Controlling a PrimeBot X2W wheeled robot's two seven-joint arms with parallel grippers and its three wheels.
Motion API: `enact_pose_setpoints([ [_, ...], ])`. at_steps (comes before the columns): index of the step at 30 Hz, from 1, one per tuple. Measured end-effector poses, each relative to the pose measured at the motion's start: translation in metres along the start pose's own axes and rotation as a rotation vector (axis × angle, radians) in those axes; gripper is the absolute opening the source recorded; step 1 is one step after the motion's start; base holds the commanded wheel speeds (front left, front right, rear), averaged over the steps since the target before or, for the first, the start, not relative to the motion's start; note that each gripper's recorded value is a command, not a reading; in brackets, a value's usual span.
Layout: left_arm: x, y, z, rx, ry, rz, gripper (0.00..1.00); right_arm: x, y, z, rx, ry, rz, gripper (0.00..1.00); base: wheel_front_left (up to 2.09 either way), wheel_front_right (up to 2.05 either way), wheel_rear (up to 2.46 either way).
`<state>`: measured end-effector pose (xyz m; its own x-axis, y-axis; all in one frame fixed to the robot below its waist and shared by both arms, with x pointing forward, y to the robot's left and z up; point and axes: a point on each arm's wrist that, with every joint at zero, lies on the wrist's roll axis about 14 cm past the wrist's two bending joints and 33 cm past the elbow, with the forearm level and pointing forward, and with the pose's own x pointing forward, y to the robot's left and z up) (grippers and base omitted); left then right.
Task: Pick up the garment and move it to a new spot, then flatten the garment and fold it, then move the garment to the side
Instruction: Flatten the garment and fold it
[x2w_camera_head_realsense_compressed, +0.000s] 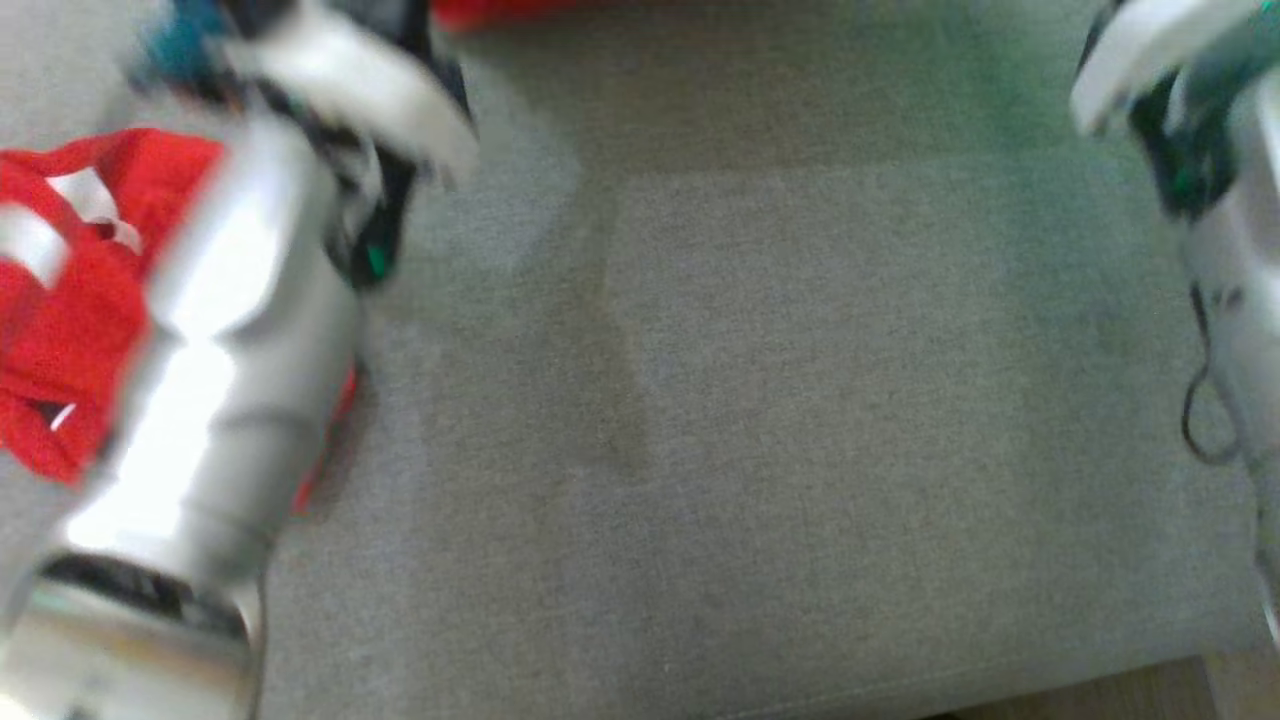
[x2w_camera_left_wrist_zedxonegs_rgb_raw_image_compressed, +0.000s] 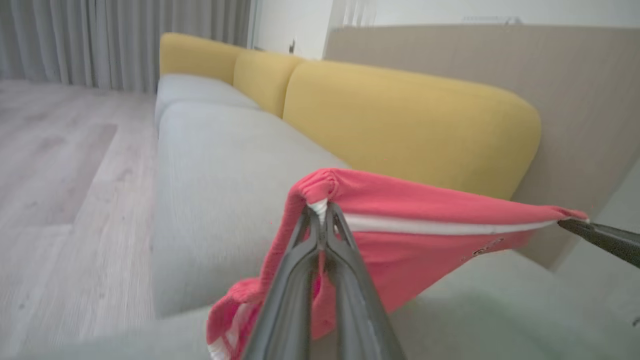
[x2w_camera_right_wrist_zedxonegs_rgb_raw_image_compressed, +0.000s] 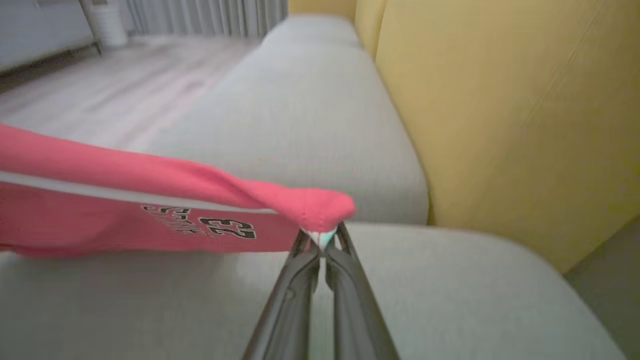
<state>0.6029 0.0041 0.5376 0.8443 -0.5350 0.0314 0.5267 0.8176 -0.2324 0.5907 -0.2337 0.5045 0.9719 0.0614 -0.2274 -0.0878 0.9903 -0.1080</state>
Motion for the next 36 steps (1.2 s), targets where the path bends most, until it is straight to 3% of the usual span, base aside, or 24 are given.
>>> enact_pose_setpoints([
  [5,-0.049,-0.006,-0.07,-0.034,0.167,0.015,0.0,-0.03,0.012,-0.072,-0.031,0.278,0.065,0.0,0.0,0.0,0.0],
  [12,-0.099,-0.029,-0.102,-0.028,0.253,-0.026,0.0,-0.079,0.007,-0.107,-0.042,0.483,0.139,0.0,0.0,0.0,0.0],
  [36,-0.2,-0.131,-0.109,-0.023,0.269,-0.146,0.0,-0.236,-0.015,-0.141,0.055,0.678,0.19,0.0,0.0,0.0,0.0],
])
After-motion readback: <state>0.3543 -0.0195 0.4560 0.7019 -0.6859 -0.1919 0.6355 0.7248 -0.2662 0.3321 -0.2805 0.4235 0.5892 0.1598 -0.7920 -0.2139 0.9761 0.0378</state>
